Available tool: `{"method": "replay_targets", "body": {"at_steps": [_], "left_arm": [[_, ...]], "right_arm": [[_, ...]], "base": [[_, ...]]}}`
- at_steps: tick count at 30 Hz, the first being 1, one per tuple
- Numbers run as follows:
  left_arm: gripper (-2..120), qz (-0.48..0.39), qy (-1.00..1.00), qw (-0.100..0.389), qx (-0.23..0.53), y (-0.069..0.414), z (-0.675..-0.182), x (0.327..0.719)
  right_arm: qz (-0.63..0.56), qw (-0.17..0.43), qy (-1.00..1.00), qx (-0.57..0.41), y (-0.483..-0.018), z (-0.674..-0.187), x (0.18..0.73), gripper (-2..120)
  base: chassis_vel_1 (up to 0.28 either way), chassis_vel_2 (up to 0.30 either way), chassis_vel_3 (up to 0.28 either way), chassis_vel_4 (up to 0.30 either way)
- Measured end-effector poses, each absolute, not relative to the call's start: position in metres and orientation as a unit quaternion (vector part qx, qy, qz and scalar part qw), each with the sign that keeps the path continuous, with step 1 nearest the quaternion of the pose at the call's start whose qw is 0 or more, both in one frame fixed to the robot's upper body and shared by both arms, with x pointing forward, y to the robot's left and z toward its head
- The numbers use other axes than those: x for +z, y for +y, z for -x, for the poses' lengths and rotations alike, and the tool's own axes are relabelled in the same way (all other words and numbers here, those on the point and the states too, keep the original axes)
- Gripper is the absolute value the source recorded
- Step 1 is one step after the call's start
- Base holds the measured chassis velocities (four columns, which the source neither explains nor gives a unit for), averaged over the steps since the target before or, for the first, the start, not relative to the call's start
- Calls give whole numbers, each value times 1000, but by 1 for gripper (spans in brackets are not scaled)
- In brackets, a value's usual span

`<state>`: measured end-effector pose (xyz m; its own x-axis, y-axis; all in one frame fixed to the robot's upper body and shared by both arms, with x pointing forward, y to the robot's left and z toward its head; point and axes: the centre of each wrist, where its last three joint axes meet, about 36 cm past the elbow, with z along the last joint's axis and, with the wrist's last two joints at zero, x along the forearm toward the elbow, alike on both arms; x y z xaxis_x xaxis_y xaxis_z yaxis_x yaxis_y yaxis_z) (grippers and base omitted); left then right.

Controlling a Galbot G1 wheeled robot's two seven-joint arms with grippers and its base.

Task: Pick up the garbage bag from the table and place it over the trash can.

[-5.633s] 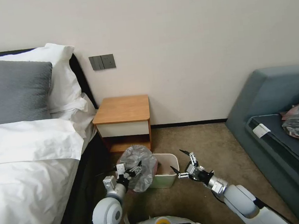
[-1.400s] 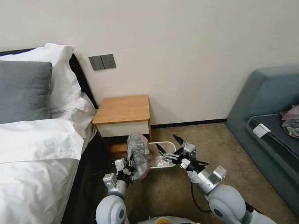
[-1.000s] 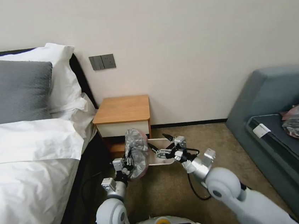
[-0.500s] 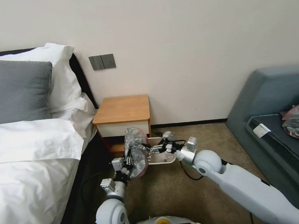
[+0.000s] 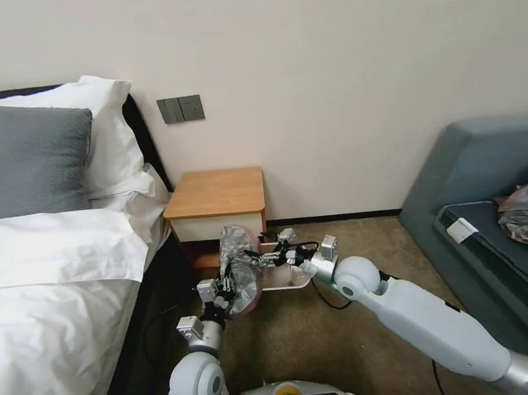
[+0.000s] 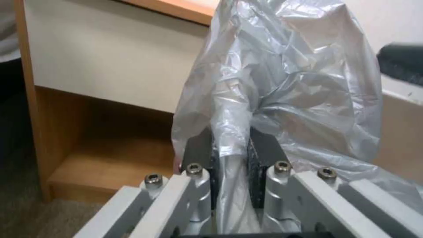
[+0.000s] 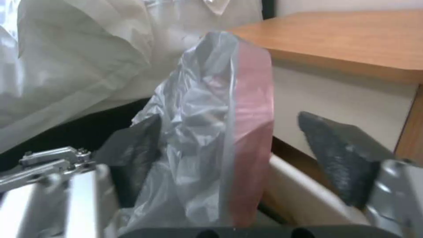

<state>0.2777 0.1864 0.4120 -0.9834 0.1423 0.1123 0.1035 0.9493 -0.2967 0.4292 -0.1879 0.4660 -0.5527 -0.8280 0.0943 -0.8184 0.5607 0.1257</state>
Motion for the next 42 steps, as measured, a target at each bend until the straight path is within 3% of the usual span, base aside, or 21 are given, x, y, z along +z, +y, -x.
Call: {"method": "replay_targets", "body": {"at_steps": [15, 18, 20, 32, 42], "left_arm": [[11, 61, -984, 59, 158, 185, -279, 417], [11, 61, -984, 58, 158, 185, -280, 417], [11, 60, -984, 57, 159, 185, -280, 418], [11, 56, -984, 55, 162, 187, -284, 417], [11, 58, -984, 57, 158, 189, -281, 417]], "right_arm": [[-467, 71, -881, -26, -188, -427, 458, 22], [-468, 71, -881, -26, -188, -426, 458, 15], [-468, 69, -881, -25, -188, -426, 458, 4], [-460, 56, -886, -22, -195, -428, 461, 0], [-434, 50, -899, 3, -230, -435, 470, 0]], "base": [[0, 0, 0, 0], [0, 0, 0, 0], [0, 0, 0, 0], [0, 0, 0, 0], [0, 0, 0, 0]]}}
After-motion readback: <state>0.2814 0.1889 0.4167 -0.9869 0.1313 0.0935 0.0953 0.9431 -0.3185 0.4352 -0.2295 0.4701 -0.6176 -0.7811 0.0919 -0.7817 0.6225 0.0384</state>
